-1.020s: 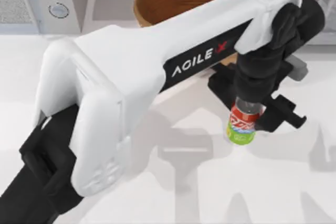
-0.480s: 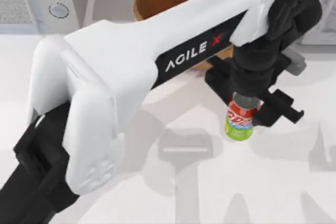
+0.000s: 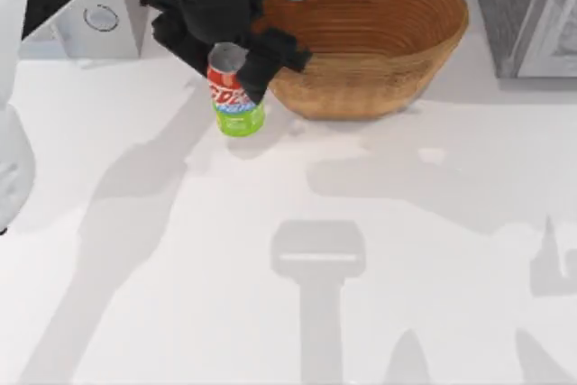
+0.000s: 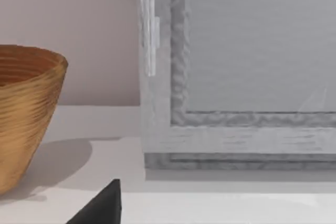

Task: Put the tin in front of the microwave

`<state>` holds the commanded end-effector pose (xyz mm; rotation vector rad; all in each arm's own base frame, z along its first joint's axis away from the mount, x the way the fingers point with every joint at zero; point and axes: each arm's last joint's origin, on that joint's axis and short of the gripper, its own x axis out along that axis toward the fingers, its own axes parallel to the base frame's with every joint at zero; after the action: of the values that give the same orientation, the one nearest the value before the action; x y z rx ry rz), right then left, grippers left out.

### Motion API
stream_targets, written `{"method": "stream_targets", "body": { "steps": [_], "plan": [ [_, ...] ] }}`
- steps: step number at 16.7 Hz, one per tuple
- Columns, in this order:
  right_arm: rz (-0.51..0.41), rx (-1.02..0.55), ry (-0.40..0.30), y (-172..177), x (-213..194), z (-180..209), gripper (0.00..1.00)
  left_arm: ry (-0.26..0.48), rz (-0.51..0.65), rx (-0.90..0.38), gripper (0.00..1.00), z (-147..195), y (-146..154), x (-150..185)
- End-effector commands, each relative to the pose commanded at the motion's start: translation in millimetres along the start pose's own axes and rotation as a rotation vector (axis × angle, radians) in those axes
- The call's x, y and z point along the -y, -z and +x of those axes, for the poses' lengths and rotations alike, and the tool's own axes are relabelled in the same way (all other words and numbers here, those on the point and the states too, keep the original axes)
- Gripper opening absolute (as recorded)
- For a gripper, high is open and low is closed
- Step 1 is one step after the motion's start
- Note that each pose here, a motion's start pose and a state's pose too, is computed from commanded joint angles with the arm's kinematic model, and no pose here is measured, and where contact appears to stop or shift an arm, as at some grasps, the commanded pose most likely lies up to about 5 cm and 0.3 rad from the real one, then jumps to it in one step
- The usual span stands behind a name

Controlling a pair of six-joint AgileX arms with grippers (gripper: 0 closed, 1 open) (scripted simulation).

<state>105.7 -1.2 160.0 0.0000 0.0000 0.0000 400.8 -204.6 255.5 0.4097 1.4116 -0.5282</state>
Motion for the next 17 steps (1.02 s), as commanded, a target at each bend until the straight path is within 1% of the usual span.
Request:
{"method": "stream_targets", "body": {
  "steps": [2, 4, 6, 8, 10, 12, 14, 17],
  "plan": [
    [0.0, 0.0, 0.0, 0, 0, 0, 1.0, -0.015, -0.117, 0.008, 0.0, -9, 25, -75],
    [0.0, 0.0, 0.0, 0, 0, 0, 1.0, -0.035, -0.237, 0.013, 0.0, -12, 60, -142],
    [0.0, 0.0, 0.0, 0, 0, 0, 1.0, -0.057, -0.348, 0.013, 0.0, -10, 99, -197],
    [0.0, 0.0, 0.0, 0, 0, 0, 1.0, -0.077, -0.443, 0.008, 0.0, -5, 137, -239],
    [0.0, 0.0, 0.0, 0, 0, 0, 1.0, -0.094, -0.519, 0.001, 0.0, 2, 169, -268],
    [0.0, 0.0, 0.0, 0, 0, 0, 1.0, -0.104, -0.568, -0.005, 0.0, 8, 190, -286],
    [0.0, 0.0, 0.0, 0, 0, 0, 1.0, -0.107, -0.582, -0.008, 0.0, 11, 196, -291],
    [0.0, 0.0, 0.0, 0, 0, 0, 1.0, -0.107, -0.582, -0.008, 0.0, 11, 196, -291]
  ]
}}
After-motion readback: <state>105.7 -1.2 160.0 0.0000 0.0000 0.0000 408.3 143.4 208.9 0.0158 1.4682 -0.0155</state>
